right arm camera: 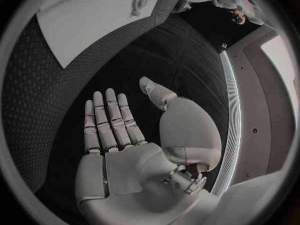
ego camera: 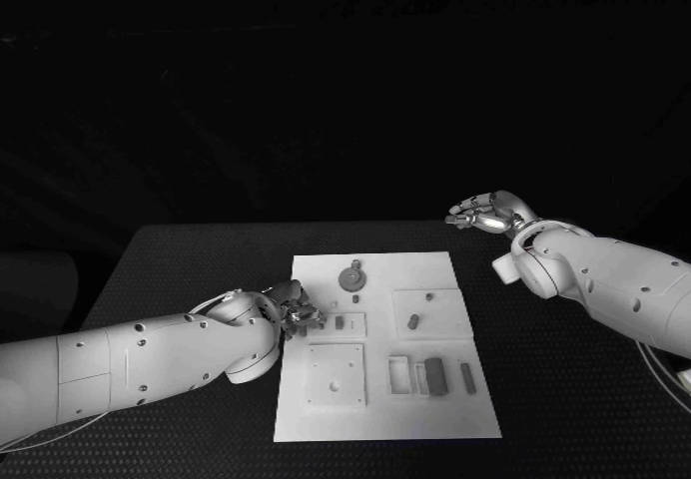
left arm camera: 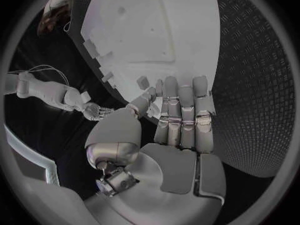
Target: Assemble the parts on the task board
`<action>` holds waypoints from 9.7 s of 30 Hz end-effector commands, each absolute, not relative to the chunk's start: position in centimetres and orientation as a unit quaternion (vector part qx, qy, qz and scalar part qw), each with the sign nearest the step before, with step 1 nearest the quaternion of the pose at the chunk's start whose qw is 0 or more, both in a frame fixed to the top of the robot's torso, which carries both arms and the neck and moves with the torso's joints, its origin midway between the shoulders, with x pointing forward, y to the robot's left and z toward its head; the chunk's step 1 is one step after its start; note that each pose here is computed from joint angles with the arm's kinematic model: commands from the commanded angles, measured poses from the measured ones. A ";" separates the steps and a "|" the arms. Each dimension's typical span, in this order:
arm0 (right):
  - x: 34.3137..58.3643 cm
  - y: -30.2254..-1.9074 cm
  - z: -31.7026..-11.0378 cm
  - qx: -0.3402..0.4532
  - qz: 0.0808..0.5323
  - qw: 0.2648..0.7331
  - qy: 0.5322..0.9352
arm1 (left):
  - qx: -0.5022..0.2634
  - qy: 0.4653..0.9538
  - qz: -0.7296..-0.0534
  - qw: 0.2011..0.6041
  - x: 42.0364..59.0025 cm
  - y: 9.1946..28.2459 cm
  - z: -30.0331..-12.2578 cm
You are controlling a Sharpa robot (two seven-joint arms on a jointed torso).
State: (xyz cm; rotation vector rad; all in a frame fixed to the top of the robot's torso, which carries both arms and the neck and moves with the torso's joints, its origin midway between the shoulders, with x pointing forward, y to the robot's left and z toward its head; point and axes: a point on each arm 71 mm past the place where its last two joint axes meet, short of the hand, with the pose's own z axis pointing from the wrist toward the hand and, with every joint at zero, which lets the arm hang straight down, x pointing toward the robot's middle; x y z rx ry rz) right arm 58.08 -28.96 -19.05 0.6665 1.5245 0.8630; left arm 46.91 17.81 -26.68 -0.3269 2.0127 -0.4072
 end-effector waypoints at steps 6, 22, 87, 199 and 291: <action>58.0 -28.7 -19.0 0.281 0.379 0.587 0.657 | -0.124 0.838 -0.162 0.505 46.8 17.6 -26.9; 58.0 -28.7 -19.1 0.281 0.380 0.587 0.658 | -0.112 0.852 -0.152 0.488 46.6 17.4 -27.1; 58.0 -28.8 -19.1 0.279 0.383 0.583 0.660 | -0.109 0.851 -0.150 0.492 46.8 17.4 -27.2; 58.1 -27.3 -19.5 0.274 0.395 0.572 0.665 | 0.165 0.745 -0.234 0.602 52.4 10.6 -26.1; 57.9 -28.0 -19.4 0.275 0.393 0.572 0.665 | 0.090 0.762 -0.287 0.573 51.4 17.2 -24.5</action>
